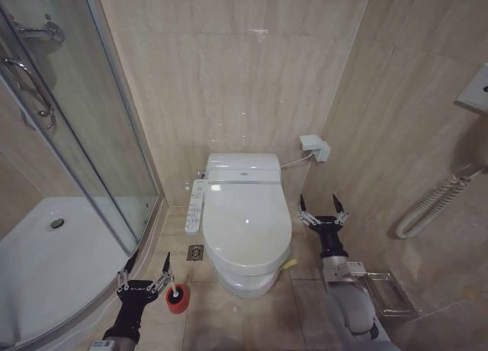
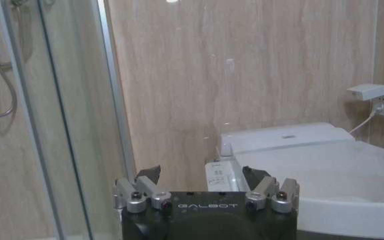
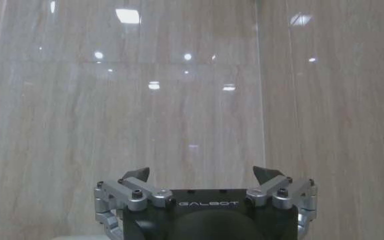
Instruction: Open the toilet lid, clean the toilet bowl with a toilet brush, close the toilet lid, and flush.
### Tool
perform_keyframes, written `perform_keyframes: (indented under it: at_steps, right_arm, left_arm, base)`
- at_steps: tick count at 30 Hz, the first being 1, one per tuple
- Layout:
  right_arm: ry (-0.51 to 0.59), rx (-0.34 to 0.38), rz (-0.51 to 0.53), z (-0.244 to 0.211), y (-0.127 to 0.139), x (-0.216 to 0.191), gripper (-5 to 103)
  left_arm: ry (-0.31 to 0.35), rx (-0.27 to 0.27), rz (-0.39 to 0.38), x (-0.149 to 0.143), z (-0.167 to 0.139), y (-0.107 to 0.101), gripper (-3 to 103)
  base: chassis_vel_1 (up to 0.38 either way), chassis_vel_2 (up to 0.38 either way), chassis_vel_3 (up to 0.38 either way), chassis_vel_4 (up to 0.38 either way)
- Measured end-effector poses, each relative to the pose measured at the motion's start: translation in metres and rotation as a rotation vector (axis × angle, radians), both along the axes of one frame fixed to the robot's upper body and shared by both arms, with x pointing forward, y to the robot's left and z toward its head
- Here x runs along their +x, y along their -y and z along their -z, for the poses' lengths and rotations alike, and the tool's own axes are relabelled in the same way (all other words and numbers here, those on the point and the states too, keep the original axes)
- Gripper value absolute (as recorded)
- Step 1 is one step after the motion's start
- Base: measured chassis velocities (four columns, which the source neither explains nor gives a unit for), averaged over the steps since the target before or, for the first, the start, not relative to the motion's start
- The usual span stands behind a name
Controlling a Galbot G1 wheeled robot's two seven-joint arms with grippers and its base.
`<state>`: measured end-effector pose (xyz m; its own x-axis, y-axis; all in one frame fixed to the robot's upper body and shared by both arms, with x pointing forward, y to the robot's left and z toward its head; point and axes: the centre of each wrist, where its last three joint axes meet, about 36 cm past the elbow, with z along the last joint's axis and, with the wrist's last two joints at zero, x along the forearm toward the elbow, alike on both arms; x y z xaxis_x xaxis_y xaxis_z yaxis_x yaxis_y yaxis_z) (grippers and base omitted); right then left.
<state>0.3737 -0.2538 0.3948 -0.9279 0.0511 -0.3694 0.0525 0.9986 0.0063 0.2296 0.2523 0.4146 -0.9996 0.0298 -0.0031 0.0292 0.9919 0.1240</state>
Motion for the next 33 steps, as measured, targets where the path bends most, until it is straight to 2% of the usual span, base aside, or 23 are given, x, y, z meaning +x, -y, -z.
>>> perform_keyframes:
  at_steps: [23, 33]
  right_arm:
    - [0.020, 0.021, 0.007, 0.0013, 0.0000, 0.0009, 100]
    - [0.020, 0.028, 0.007, 0.0012, -0.0010, 0.0011, 100]
  left_arm:
    - [0.000, 0.000, 0.000, 0.0000, 0.0000, 0.0000, 82]
    - [0.000, 0.000, 0.000, 0.0000, 0.0000, 0.0000, 82]
  base:
    - [0.002, -0.003, -0.001, 0.001]
    - [0.137, -0.125, -0.147, 0.145]
